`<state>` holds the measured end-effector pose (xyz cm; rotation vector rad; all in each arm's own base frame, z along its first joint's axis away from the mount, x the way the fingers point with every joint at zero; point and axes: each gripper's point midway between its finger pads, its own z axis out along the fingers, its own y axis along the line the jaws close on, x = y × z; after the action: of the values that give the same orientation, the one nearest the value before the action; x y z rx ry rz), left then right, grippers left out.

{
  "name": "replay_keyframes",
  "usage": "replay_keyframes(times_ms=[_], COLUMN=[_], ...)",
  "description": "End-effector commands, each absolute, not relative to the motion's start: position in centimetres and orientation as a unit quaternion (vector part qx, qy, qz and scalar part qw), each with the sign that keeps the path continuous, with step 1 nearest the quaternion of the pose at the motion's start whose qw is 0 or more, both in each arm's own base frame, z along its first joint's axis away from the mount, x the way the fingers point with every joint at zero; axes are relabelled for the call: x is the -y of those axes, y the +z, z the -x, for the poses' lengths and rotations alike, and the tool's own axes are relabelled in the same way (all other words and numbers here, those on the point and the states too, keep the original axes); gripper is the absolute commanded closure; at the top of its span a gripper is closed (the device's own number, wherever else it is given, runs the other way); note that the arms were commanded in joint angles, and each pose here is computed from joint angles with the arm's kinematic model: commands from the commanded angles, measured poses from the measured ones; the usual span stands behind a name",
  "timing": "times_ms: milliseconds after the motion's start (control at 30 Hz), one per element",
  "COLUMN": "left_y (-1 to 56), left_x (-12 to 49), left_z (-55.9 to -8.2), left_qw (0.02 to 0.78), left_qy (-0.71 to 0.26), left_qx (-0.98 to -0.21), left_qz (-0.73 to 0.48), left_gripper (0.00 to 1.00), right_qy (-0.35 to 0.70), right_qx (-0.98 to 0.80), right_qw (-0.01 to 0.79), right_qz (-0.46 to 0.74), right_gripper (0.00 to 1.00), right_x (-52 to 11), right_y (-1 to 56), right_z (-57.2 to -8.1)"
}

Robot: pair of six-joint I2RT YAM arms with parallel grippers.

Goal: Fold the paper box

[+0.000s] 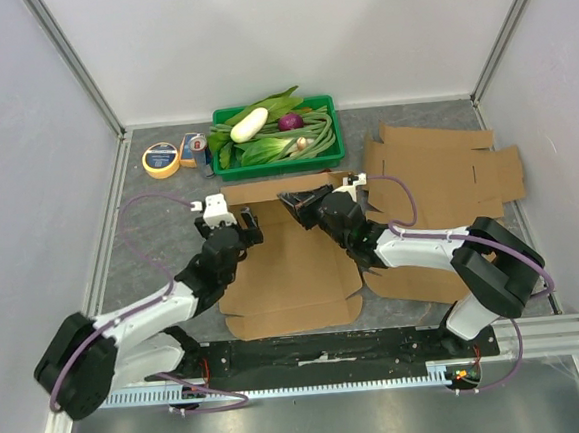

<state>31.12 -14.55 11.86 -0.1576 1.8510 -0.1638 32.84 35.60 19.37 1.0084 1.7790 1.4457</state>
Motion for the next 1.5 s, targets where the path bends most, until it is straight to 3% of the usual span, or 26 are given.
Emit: replay_keyframes(times_ms=[0,67,167,200,267,400,467,500,600,633,767,800,867,967,1067,1100,1167,1200,1267,1300,1467], left_y=[14.1,14.6,13.7,13.2,12.5,12.7,13.9,15.0,18.3,18.0,18.1,17.8,16.7,15.8,15.0,15.2,14.2,14.4,13.3,13.8,14.7], left_x=[14.5,13.0,11.5,10.5,11.5,11.8,13.2,13.8,14.8,14.3,9.5,8.2,5.1,3.2,3.2,2.7,3.9,3.7,5.0,5.7,9.2], left_z=[-29.4,-28.4,-27.7,-27.9,-27.4,-27.1,-26.9,-26.5,-25.1,-24.8,-24.4,-24.3,-24.0,-24.4,-25.9,-26.8,-27.9,-29.2,-29.4,-29.5,-28.9], left_qw=[0.608,0.611,0.587,0.578,0.554,0.561,0.568,0.575,0.606,0.605,0.614,0.609,0.59,0.556,0.52,0.521,0.498,0.505,0.498,0.511,0.544], left_qy=[-0.126,-0.125,-0.136,-0.135,-0.185,-0.203,-0.23,-0.248,-0.307,-0.3,-0.214,-0.188,-0.12,-0.056,-0.016,-0.014,-0.045,-0.064,-0.106,-0.127,-0.227], left_qx=[-0.781,-0.777,-0.788,-0.792,-0.8,-0.792,-0.786,-0.777,-0.733,-0.737,-0.749,-0.755,-0.765,-0.774,-0.798,-0.794,-0.818,-0.811,-0.819,-0.814,-0.792], left_qz=[0.068,0.089,0.123,0.143,0.136,0.128,0.08,0.062,0.03,0.039,0.127,0.153,0.23,0.298,0.305,0.312,0.283,0.288,0.264,0.246,0.159], left_gripper=[0.16,0.2,0.35,0.45,0.5,0.48,0.37,0.23,0.05,0.05,0.14,0.26,0.33,0.31,0.15,0.1,0.1,0.21,0.3,0.41,0.4], right_qy=[0.551,0.551,0.553,0.553,0.553,0.553,0.555,0.555,0.557,0.558,0.56,0.558,0.559,0.558,0.557,0.556,0.556,0.556,0.556,0.556,0.557], right_qx=[-0.671,-0.671,-0.668,-0.669,-0.669,-0.67,-0.671,-0.671,-0.672,-0.671,-0.67,-0.672,-0.671,-0.673,-0.676,-0.676,-0.676,-0.676,-0.678,-0.678,-0.677], right_qw=[0.316,0.316,0.316,0.315,0.315,0.316,0.313,0.313,0.31,0.311,0.312,0.312,0.311,0.311,0.309,0.309,0.31,0.31,0.308,0.308,0.309], right_qz=[-0.382,-0.383,-0.385,-0.384,-0.384,-0.381,-0.379,-0.379,-0.378,-0.377,-0.374,-0.374,-0.373,-0.373,-0.371,-0.372,-0.372,-0.371,-0.37,-0.37,-0.37], right_gripper=[1.0,1.0,1.0,1.0,1.0,1.0,1.0,1.0,1.0,1.0,1.0,1.0,1.0,1.0,1.0,1.0,1.0,1.0,1.0,1.0,1.0], right_x=[-35.6,-35.4,-35.1,-35.1,-35.0,-34.8,-35.0,-34.9,-35.1,-35.1,-35.2,-35.2,-35.3,-35.3,-35.3,-35.3,-35.3,-35.3,-35.3,-35.3,-35.2], right_y=[20.0,19.9,20.1,20.1,20.0,20.0,20.0,19.9,19.9,20.0,20.3,20.1,20.3,20.1,19.9,19.8,19.8,19.9,19.8,19.8,19.9], right_z=[-33.0,-33.1,-33.5,-33.5,-33.7,-33.8,-33.8,-33.8,-33.8,-33.8,-34.0,-33.9,-34.0,-34.0,-33.9,-33.9,-33.9,-33.9,-33.8,-33.9,-33.9])
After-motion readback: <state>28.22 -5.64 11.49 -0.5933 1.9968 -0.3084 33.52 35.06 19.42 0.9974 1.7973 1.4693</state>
